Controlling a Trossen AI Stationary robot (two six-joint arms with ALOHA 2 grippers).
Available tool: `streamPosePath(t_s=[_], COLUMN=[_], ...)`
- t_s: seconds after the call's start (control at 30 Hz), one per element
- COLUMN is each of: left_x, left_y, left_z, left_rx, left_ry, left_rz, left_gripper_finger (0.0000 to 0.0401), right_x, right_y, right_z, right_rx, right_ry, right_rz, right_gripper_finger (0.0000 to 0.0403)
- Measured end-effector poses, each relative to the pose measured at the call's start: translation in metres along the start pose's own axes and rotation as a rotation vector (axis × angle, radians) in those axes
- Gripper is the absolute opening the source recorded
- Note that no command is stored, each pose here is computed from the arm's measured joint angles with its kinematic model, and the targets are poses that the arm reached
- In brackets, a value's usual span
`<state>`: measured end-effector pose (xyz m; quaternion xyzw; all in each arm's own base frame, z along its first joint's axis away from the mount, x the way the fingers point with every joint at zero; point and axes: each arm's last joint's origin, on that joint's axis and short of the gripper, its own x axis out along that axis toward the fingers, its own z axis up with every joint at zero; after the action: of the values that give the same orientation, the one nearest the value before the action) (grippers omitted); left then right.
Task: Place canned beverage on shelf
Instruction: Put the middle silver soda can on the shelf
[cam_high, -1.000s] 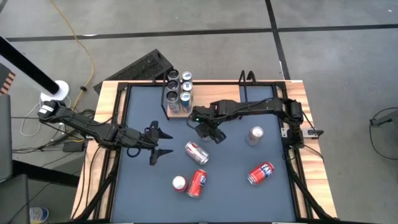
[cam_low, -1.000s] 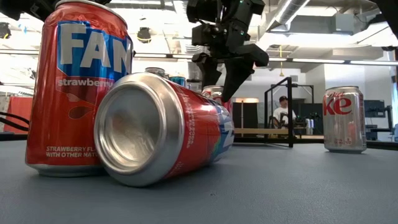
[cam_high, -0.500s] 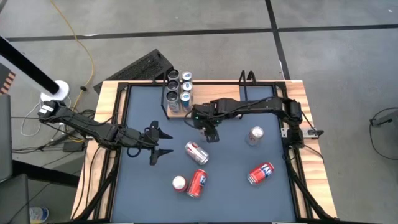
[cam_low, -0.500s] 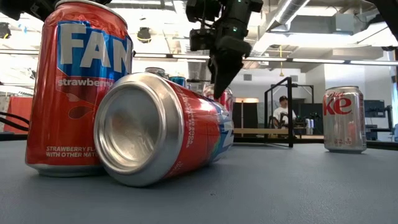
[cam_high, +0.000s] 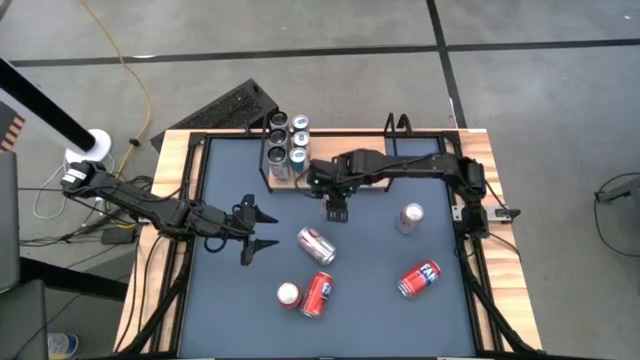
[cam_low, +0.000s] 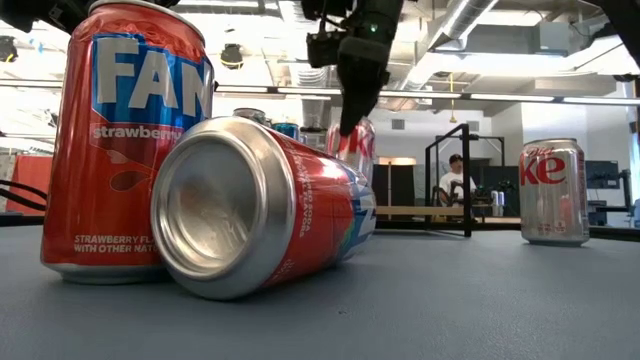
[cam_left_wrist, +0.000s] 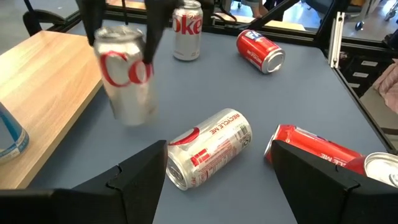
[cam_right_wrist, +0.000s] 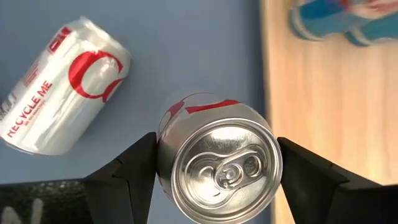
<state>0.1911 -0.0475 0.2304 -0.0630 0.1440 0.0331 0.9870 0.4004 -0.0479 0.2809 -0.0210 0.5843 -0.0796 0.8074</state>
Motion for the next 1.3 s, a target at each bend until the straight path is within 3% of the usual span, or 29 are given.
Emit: streamPosePath(t_s=[0.2, 0.37, 0.87, 1.1, 1.3], left_x=[0.0, 0.0, 0.0, 0.0, 0.0], left_y=[0.0, 0.0, 0.001, 0.002, 0.003], left_z=[0.0, 0.0, -0.002, -0.003, -0.004], left_rx=[0.004, 0.007, 0.03, 0.027, 0.031], left_ry=[0.0, 0.0, 0.015, 0.028, 0.038], left_rz=[0.0, 0.0, 0.026, 0.032, 0.054], left_gripper_finger=[0.0275, 0.0275, 0.0275, 0.0275, 0.0275], right_x=[-0.032, -0.04, 0.0, 0.014, 0.012], right_y=[-0.019, -0.047, -0.143, -0.154, -0.164], right_z=[0.009, 0.014, 0.017, 0.024, 0.021], right_rx=[0.006, 0.048, 0.113, 0.044, 0.053], right_ry=[-0.046, -0.084, 0.039, 0.091, 0.086], right_rz=[-0.07, -0.134, -0.219, -0.206, -0.191], right_gripper_finger=[0.0274, 0.0274, 0.0274, 0.0274, 0.0274])
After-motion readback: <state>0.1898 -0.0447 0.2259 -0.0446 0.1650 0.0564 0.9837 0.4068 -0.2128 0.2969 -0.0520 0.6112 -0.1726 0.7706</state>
